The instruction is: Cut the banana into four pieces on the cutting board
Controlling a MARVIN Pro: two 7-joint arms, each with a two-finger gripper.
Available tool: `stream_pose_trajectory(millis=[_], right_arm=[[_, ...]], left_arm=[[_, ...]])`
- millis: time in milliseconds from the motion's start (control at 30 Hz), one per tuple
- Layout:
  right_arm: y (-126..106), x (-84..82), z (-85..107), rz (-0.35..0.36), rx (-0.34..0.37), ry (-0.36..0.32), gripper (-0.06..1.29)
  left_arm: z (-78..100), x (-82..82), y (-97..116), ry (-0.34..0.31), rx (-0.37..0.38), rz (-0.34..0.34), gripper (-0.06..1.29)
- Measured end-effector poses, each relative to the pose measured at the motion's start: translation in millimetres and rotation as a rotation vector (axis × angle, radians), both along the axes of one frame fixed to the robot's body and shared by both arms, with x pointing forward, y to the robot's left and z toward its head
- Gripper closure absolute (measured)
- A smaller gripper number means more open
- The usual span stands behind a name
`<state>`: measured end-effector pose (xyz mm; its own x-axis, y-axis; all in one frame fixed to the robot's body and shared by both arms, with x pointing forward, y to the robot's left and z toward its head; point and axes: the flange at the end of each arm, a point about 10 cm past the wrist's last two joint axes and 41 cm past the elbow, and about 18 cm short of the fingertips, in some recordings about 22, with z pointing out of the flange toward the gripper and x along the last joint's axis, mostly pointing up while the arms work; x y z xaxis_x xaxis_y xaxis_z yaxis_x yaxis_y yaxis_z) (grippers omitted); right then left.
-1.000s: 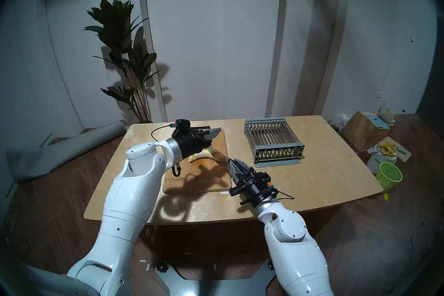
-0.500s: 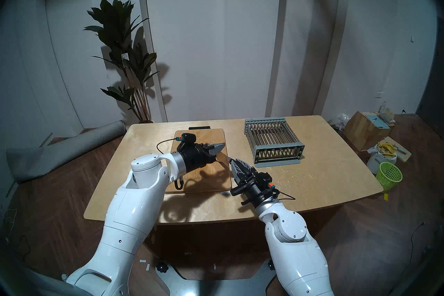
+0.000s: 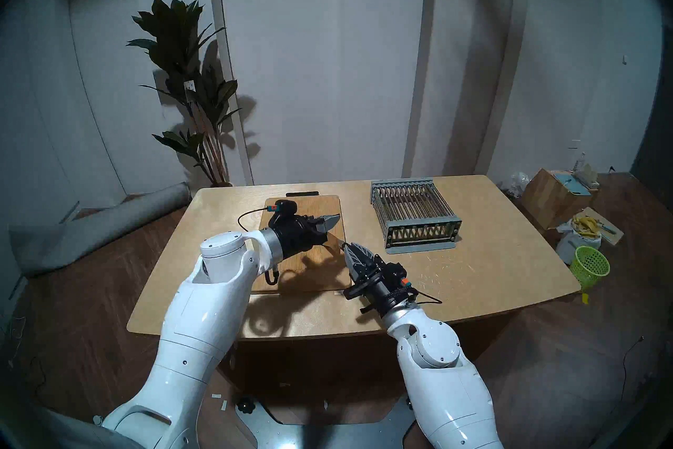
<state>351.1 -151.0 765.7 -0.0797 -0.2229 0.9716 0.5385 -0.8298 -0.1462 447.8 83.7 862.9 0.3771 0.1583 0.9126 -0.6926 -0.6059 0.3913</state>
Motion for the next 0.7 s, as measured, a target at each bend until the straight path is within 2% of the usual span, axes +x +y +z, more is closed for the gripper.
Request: stream_pose_trajectory(millis=[133, 333, 467, 700], right_arm=[[1, -0.3, -0.2, 0.002, 0.001, 0.001, 0.93], [0, -0.8, -0.9, -0.002, 0.001, 0.003, 0.93], [0, -2.0, -3.6, -0.007, -0.001, 0.012, 0.93], [0, -4.7, -9.0, -0.011, -0.006, 0.028, 0.93]], left_arm=[[-1.2, 5.7, -7, 0.002, 0.026, 0.003, 1.26], [-34.2, 10.3, -16, 0.060, 0.100, 0.008, 1.26], [-47.6, 10.9, -17, 0.072, 0.117, 0.016, 1.26], [-57.4, 17.0, -7, 0.065, 0.127, 0.047, 1.26]])
